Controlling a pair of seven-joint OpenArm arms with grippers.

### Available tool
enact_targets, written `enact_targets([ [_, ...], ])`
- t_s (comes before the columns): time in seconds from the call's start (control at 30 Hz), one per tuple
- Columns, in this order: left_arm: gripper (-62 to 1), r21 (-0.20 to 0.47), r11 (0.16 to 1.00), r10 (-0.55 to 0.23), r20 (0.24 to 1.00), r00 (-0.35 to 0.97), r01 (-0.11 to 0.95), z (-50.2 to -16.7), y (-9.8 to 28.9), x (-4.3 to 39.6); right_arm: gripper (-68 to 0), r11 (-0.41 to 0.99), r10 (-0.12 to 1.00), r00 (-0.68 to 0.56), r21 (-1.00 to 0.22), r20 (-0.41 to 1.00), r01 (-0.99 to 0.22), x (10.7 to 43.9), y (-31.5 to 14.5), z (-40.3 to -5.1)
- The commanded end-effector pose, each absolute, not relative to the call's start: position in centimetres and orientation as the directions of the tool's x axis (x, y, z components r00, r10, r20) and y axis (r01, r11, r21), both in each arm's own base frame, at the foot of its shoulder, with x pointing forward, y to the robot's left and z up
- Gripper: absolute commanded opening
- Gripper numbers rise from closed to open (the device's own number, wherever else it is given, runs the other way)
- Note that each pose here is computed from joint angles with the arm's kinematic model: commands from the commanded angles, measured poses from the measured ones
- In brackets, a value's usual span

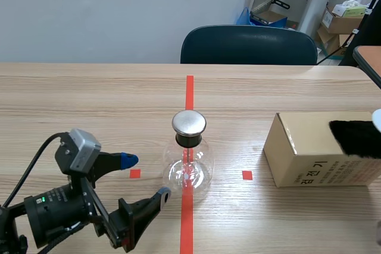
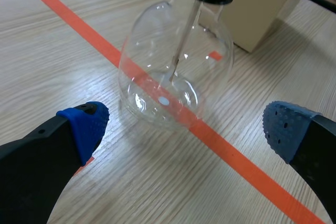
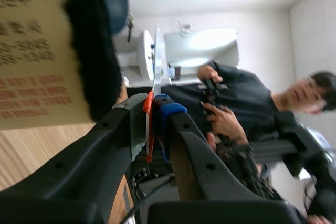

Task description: Do the electroscope experiment

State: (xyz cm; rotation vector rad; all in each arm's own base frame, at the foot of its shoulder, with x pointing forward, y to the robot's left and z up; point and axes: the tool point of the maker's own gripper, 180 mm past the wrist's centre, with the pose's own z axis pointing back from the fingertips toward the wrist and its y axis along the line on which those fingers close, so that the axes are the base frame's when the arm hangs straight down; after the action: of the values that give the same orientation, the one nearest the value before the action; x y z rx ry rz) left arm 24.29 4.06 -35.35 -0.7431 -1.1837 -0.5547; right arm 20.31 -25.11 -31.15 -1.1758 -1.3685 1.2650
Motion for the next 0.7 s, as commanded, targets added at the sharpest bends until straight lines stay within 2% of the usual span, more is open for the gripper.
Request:
enact_targets([
  [0.0,1.4,-0.221,0.645,0.04,0.966,0.256,0.732,-33.1,4.8,25.0,-66.5,-0.039,0.987,-0.149,-0.992,-0.057,0.123,21.1,-25.4,-29.9],
  [0.07,1.4,-0.225,0.66,0.064,0.968,0.244,0.717,-32.2,5.7,25.6,-66.5,-0.046,0.985,-0.16,-0.993,-0.063,0.108,21.3,-25.2,-30.4],
  [0.33,1.4,-0.186,0.639,0.044,0.978,0.206,0.746,-30.5,6.6,24.5,-66.5,-0.094,0.987,-0.127,-0.995,-0.096,0.025,21.5,-25.5,-32.5],
  [0.43,1.4,-0.169,0.605,0.027,0.981,0.192,0.778,-29.8,6.1,23.9,-66.5,-0.109,0.989,-0.096,-0.994,-0.109,0.005,21.7,-26.0,-32.9],
  [0.67,1.4,-0.191,0.513,0.038,0.979,0.2,0.837,-28.0,4.3,20.9,-66.5,-0.115,0.989,-0.099,-0.992,-0.109,-0.06,21.7,-26.1,-34.1],
])
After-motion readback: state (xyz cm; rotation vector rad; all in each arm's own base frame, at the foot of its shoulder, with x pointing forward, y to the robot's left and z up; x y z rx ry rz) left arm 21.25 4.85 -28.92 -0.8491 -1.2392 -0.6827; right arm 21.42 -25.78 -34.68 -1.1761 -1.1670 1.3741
